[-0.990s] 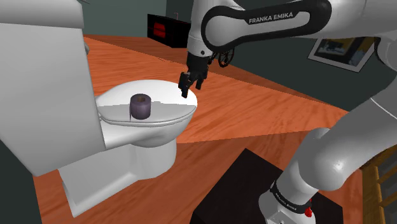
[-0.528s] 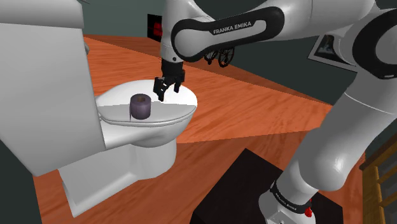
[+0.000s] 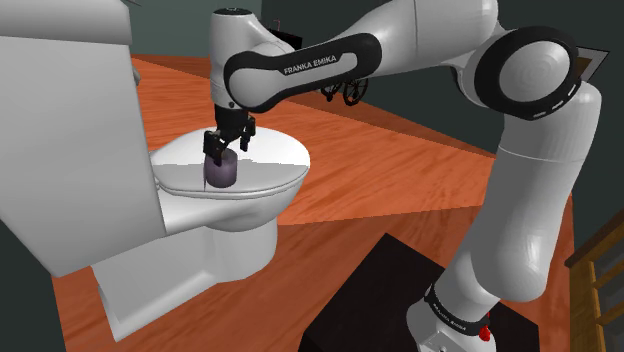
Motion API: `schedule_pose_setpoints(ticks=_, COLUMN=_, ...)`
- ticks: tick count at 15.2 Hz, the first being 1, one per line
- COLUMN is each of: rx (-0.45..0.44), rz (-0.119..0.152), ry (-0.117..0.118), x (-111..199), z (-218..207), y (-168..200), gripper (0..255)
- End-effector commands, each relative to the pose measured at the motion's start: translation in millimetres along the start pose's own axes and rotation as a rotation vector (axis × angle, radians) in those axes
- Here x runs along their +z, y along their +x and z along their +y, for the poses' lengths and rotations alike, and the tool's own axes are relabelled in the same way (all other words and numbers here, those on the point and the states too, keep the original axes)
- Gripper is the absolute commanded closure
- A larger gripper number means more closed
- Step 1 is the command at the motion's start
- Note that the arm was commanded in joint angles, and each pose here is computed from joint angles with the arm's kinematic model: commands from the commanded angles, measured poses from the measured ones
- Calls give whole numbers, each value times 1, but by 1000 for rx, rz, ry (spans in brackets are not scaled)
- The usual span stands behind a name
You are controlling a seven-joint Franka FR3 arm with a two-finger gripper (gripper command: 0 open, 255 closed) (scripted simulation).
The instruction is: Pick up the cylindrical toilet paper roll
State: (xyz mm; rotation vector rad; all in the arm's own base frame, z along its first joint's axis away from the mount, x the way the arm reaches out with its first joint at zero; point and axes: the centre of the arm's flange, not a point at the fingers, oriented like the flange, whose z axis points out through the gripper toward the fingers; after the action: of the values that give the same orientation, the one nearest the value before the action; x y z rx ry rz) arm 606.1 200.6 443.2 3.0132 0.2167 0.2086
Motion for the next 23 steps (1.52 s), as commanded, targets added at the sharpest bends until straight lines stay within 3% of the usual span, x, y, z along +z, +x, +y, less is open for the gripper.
schedule_pose_setpoints(ticks=1, rx=-2, rz=3, ry=-1, x=8, z=-4, y=4, gripper=0)
schedule_pose_setpoints(ticks=9, rx=-2, rz=3, ry=-1, x=42, z=-8, y=-1, gripper=0)
schedule_pose_setpoints(ticks=10, rx=-2, rz=3, ry=-1, x=42, z=-8, y=0, gripper=255)
schedule_pose_setpoints(ticks=19, rx=-2, rz=3, ry=-1, x=42, z=-8, y=-1, gripper=255)
schedule_pose_setpoints(ticks=23, rx=-2, rz=3, ry=-1, x=21, z=-5, y=2, gripper=255)
